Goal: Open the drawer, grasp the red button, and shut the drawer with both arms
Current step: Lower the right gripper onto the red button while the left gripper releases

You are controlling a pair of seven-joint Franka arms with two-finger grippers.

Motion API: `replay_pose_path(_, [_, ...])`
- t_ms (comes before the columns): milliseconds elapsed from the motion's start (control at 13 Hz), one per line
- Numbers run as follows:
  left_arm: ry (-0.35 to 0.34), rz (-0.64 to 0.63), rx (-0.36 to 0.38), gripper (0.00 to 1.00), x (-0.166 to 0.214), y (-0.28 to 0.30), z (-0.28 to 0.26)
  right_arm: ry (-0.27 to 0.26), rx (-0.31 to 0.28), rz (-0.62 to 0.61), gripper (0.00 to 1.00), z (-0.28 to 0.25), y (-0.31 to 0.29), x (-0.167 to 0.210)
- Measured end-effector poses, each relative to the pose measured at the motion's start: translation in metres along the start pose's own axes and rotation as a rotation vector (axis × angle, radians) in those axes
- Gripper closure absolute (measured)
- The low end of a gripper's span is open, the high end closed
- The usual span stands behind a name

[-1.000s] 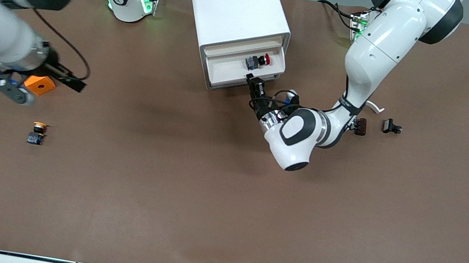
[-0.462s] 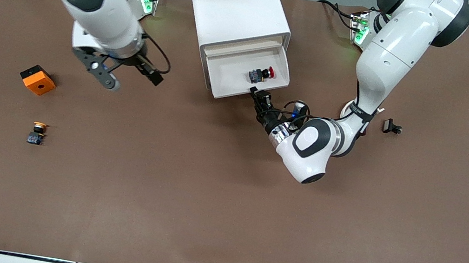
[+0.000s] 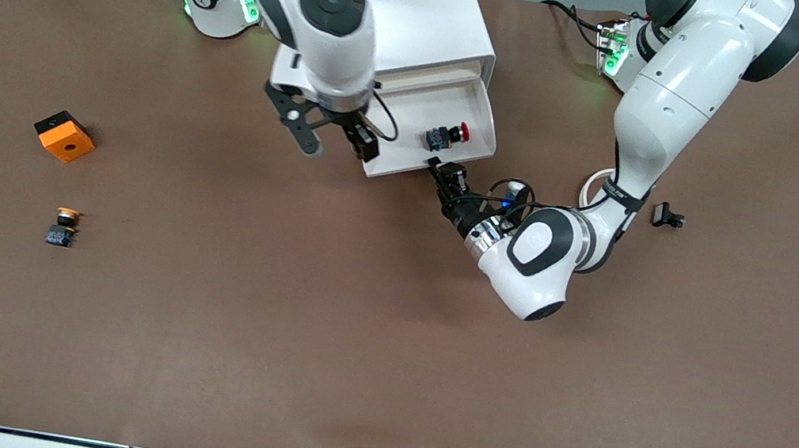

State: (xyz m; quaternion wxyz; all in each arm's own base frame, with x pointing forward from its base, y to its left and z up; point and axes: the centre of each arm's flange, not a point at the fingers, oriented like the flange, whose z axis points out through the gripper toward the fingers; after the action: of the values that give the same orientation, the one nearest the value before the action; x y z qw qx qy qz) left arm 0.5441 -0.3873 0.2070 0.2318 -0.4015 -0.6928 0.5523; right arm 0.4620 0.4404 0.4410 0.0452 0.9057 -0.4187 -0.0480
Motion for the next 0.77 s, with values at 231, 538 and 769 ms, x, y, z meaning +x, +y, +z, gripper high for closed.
replay_pose_path(231, [-0.041,0.052,-0.034,0.47,-0.009,-0.012,-0.030,0.008,-0.005,0.023,0.00,0.021,-0.009,-0.023])
replay_pose_path(538, [-0.047,0.127,-0.130,0.03,-0.013,-0.033,-0.084,0.004,0.037,0.075,0.00,0.014,-0.013,-0.045])
replay_pose_path(769, [0.137,0.240,-0.290,0.00,-0.002,-0.037,-0.099,-0.042,0.034,0.118,0.00,0.025,-0.018,-0.067])
